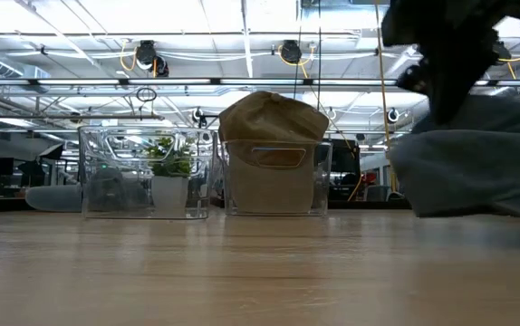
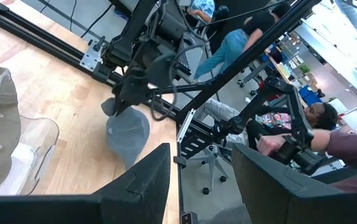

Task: Pick & Place hat
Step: Put the right blue cap into the left transparent bin

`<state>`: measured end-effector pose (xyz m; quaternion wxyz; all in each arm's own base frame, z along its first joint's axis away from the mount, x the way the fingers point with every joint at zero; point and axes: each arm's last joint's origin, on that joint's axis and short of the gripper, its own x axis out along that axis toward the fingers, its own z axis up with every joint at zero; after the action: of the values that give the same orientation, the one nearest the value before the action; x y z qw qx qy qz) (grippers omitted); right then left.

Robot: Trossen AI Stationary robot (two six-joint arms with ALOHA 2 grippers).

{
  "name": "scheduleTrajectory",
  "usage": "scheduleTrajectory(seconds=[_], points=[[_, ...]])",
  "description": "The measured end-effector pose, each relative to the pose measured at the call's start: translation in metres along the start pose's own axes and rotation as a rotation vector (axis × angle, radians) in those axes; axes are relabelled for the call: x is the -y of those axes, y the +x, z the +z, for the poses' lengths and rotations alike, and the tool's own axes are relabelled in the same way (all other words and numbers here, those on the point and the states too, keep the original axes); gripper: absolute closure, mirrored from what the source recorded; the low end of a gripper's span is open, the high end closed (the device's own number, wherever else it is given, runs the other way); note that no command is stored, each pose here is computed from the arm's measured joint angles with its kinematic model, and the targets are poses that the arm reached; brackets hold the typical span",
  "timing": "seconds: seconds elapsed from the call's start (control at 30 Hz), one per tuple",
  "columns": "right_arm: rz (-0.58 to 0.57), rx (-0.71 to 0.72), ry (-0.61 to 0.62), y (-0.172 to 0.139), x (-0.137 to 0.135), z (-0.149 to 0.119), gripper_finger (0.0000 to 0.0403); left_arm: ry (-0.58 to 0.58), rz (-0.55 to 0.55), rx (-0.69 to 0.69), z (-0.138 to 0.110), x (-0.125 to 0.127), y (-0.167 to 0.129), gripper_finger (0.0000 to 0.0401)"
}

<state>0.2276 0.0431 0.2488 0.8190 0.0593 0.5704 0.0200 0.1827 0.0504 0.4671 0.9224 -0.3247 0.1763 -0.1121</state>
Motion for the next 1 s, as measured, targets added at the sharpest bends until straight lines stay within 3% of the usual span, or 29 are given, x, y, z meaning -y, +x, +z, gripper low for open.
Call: scheduleTrajectory(seconds=[0.4, 0.7, 1.0], points=[[-0.002, 0.162, -0.002, -0.038, -0.005, 0.019, 0.0403, 0.002, 0.009, 0.009, 0.000, 0.000, 0.000, 0.0219], [-0.077, 0.301, -0.016, -0.068, -0.006, 0.029, 0.0403, -0.013, 0.013, 0.010, 0.000, 0.000, 0.000, 0.0219], [-0.107, 0.548, -0.056, -0.103, -0.011, 0.054, 0.0403, -0.010, 0.020, 0.014, 0.001, 0.000, 0.000, 0.0219]])
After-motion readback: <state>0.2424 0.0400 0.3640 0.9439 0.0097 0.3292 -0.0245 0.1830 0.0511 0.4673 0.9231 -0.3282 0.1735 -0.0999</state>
